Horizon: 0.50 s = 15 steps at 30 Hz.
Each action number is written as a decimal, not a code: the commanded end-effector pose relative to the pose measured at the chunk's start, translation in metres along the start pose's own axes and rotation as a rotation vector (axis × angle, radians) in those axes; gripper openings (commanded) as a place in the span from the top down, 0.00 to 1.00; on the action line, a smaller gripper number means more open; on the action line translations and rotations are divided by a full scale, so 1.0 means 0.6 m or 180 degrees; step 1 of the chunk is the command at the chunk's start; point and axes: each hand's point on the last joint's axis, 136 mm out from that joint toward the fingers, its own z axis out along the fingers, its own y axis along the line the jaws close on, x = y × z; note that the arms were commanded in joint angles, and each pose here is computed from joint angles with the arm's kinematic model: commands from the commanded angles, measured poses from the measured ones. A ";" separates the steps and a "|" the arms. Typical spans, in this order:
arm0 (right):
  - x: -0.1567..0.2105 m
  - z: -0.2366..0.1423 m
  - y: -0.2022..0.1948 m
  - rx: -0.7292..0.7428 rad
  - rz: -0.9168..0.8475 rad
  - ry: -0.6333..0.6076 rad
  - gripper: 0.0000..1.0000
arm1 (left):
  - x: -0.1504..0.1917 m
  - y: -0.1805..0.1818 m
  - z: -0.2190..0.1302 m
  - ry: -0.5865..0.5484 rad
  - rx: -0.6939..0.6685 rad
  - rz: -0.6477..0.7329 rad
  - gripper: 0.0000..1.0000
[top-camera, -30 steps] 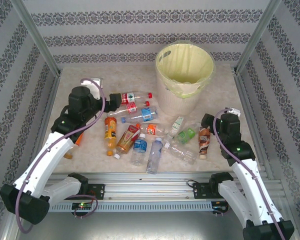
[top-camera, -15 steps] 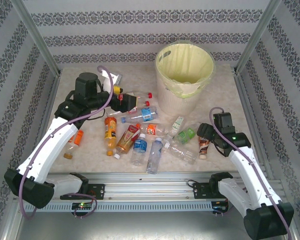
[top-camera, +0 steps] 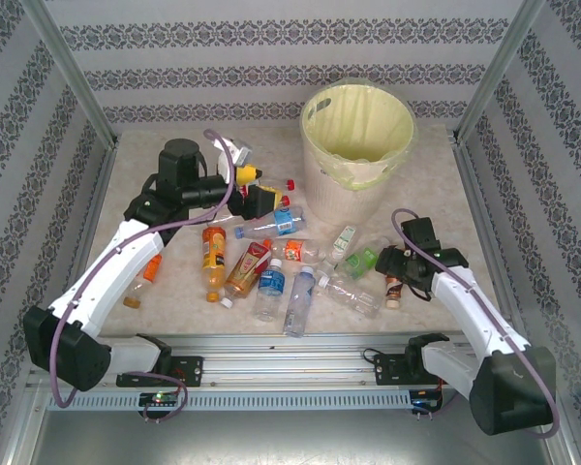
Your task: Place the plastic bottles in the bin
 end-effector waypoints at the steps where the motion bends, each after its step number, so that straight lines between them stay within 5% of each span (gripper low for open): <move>1: -0.003 0.016 0.001 -0.0042 0.0023 0.0046 0.19 | -0.026 -0.039 -0.012 -0.0332 0.0254 0.0247 0.00; 6: -0.005 0.031 0.006 -0.0026 -0.0039 0.0235 0.22 | 0.003 -0.042 -0.022 -0.0468 0.0251 0.0374 0.00; 15: -0.003 0.059 0.000 0.0078 -0.0042 0.0333 0.23 | 0.067 -0.084 -0.001 -0.0027 0.0672 0.0495 0.00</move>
